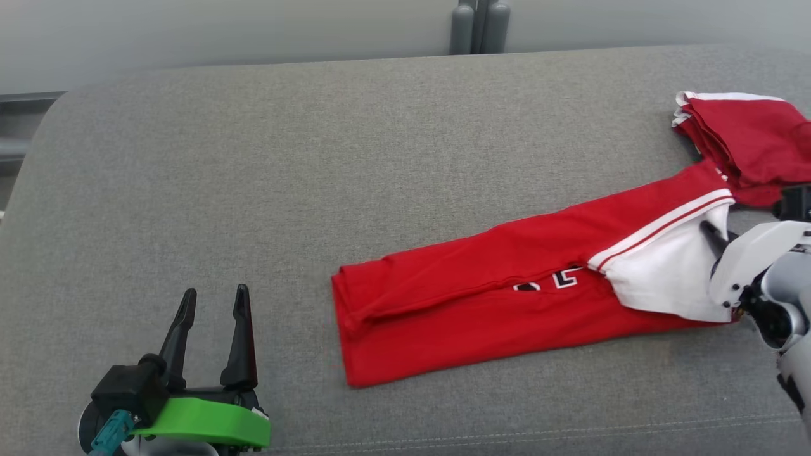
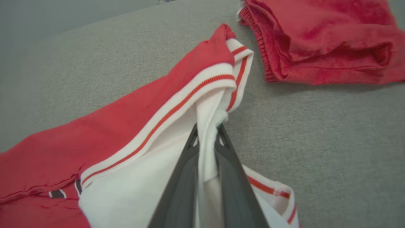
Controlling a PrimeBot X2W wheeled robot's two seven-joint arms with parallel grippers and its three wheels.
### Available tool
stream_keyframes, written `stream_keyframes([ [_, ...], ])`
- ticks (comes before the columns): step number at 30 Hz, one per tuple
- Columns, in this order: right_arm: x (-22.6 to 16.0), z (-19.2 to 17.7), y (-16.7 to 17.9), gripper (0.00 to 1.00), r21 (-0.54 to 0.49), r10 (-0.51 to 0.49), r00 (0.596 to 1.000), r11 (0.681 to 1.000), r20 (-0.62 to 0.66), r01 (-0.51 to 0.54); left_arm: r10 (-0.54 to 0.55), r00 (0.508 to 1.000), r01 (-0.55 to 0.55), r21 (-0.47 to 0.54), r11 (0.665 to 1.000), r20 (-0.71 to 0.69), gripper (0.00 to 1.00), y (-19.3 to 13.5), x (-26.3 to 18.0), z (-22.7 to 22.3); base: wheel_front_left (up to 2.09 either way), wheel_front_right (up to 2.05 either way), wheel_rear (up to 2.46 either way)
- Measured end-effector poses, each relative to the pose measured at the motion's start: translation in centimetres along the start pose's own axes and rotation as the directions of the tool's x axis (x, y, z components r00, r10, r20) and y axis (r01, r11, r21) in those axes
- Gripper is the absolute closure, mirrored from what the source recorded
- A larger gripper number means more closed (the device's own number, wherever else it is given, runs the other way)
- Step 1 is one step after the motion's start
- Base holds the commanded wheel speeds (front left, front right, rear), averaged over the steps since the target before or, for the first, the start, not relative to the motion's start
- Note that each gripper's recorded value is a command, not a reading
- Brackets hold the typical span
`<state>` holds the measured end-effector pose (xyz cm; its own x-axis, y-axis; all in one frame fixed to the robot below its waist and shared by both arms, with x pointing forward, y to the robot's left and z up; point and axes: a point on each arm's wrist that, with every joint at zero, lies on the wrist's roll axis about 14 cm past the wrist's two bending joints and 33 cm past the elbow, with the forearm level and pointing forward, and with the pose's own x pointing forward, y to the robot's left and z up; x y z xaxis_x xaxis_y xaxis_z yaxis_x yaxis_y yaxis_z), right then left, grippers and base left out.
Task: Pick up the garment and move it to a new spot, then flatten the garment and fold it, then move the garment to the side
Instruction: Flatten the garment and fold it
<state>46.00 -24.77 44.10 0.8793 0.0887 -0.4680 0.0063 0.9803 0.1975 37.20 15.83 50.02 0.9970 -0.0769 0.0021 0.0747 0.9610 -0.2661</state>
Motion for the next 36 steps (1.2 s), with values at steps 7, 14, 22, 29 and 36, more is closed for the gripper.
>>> stream_keyframes([
  [7, -2.5, 3.4, -5.3, 1.00, 0.001, -0.114, 0.990, 0.993, 0.082, 0.115, -0.046, 0.999, 0.046, -0.004, 0.999, -0.006, 0.00, -1.4, 0.8, -0.3, 0.00, 0.00, 0.00],
  [14, -3.4, 4.3, -3.7, 1.00, -0.028, -0.074, 0.993, 0.997, 0.088, 0.077, -0.084, 0.996, 0.084, -0.010, 0.996, -0.010, 0.00, -2.8, 1.1, -0.5, 0.00, 0.00, 0.00],
  [22, -4.7, 4.7, 2.4, 1.00, -0.113, 0.089, 0.992, 0.990, 0.087, -0.079, -0.111, 0.994, 0.111, -0.021, 0.994, 0.000, 0.00, -4.0, 0.6, -0.2, 0.00, 0.00, 0.00],
  [29, -6.4, 4.1, 7.9, 1.00, -0.151, 0.240, 0.969, 0.961, 0.056, -0.230, -0.132, 0.991, 0.133, -0.030, 0.991, 0.013, 0.00, -4.8, 0.3, 0.2, 0.00, 0.00, 0.00],
  [36, -6.4, 2.3, 13.9, 1.00, -0.176, 0.364, 0.931, 0.916, -0.011, -0.360, -0.124, 0.992, 0.125, -0.044, 0.991, 0.023, 0.00, -4.7, -0.2, 0.4, 0.00, 0.00, 0.00],
])
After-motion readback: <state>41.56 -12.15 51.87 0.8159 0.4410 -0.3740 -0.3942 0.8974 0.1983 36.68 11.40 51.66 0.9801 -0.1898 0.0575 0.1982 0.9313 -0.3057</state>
